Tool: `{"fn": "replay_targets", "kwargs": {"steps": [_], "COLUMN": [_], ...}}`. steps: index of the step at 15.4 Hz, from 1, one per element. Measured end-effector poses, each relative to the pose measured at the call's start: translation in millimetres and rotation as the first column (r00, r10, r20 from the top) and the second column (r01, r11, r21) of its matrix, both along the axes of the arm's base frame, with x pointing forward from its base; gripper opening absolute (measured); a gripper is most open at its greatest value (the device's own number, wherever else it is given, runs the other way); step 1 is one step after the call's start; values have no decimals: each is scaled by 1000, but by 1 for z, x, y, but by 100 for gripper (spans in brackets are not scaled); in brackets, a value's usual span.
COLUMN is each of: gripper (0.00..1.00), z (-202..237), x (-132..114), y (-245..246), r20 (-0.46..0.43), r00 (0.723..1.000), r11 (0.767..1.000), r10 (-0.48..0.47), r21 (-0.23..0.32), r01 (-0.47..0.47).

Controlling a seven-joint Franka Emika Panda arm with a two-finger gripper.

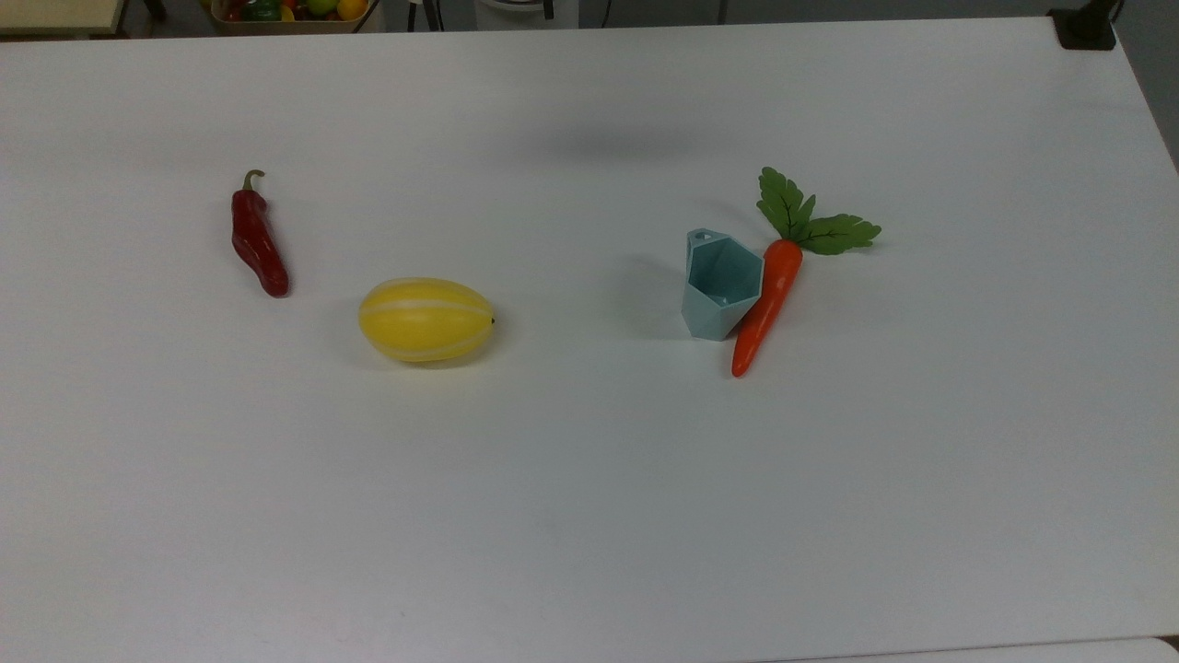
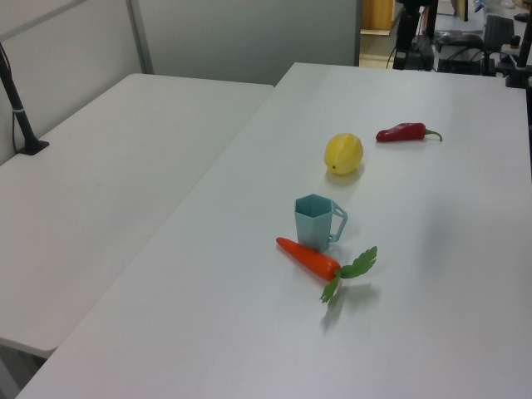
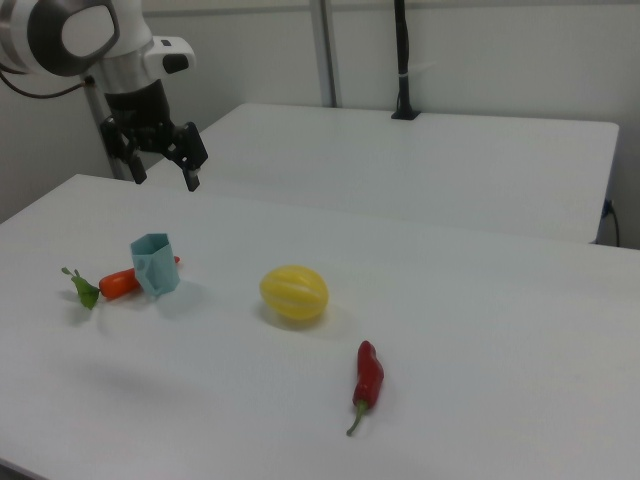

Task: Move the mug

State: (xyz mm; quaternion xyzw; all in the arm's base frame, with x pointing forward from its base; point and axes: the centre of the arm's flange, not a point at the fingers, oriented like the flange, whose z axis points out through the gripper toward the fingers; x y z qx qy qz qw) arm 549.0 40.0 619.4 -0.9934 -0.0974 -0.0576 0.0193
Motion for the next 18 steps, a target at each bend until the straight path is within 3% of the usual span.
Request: {"fn": "replay_targets", "kwargs": {"steps": [5,11,18], "gripper": [100,100,100], "z": [-8,-18,-40], "x": [-7,-9,-4], "y": [0,17,70], "r20": [-67,-90,-108], "r00": [976,967,965], "r11": [978,970,970], "r10": [208,240,240], "r21": [-13,-11,-7], "r01": [-209,-242,-242]}}
